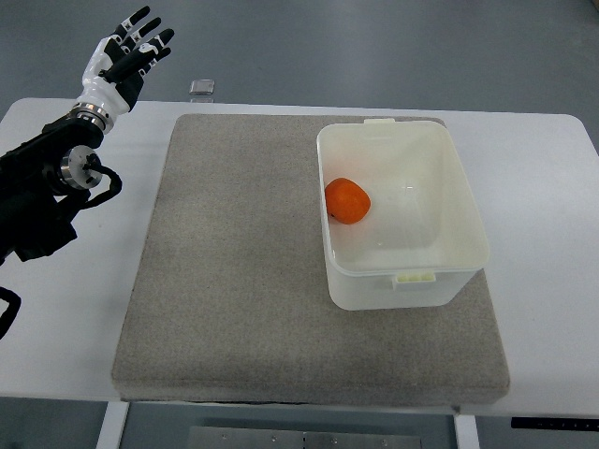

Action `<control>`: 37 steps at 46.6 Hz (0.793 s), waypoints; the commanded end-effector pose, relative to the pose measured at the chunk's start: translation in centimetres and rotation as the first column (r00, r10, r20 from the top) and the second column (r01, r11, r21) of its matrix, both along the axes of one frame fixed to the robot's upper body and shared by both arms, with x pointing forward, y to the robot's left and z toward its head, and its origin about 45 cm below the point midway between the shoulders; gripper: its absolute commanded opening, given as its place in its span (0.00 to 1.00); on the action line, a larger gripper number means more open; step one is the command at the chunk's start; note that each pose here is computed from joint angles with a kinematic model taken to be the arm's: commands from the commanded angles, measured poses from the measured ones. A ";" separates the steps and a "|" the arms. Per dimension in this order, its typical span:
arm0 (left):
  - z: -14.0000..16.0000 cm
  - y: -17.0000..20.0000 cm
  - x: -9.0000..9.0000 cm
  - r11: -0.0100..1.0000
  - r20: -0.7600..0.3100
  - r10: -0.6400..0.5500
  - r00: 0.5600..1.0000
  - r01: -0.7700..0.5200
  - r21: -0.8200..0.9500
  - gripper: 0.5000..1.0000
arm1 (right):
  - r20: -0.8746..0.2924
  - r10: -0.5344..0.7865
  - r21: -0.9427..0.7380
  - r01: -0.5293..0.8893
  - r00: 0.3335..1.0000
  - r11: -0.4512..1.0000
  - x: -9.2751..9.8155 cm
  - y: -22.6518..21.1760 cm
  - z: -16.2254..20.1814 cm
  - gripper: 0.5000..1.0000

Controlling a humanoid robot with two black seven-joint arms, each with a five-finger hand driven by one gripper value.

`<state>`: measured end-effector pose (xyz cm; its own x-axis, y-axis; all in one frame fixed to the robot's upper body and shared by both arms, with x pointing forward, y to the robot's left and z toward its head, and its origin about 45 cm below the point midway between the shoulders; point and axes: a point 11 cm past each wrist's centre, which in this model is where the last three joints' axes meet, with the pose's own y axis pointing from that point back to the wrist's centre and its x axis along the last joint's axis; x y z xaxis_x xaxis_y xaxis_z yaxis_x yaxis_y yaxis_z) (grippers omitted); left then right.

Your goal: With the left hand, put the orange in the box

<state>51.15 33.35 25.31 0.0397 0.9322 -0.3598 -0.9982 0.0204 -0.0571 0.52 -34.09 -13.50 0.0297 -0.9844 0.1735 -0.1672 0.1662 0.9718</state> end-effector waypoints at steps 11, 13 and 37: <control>-0.7 0.7 -0.3 1.000 -0.011 0.024 1.000 -0.024 -0.005 0.92 | 0.000 0.000 0.000 0.000 1.000 1.000 0.0 0.0 0.0 0.85; -0.8 1.1 -0.4 0.999 -0.012 0.036 0.999 -0.036 0.001 0.93 | 0.000 0.000 0.000 0.000 1.000 1.000 0.0 0.0 0.0 0.85; -0.8 1.9 -0.4 0.998 -0.016 0.068 0.998 -0.068 0.014 0.99 | 0.000 0.000 0.000 0.000 1.000 1.000 0.0 0.0 0.0 0.85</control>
<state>50.72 35.30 24.41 -0.0320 0.9369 -0.3480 -0.9981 -0.0485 -0.0388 0.53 -34.09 -13.50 0.0297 -0.9844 0.1733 -0.1673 0.1660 0.9718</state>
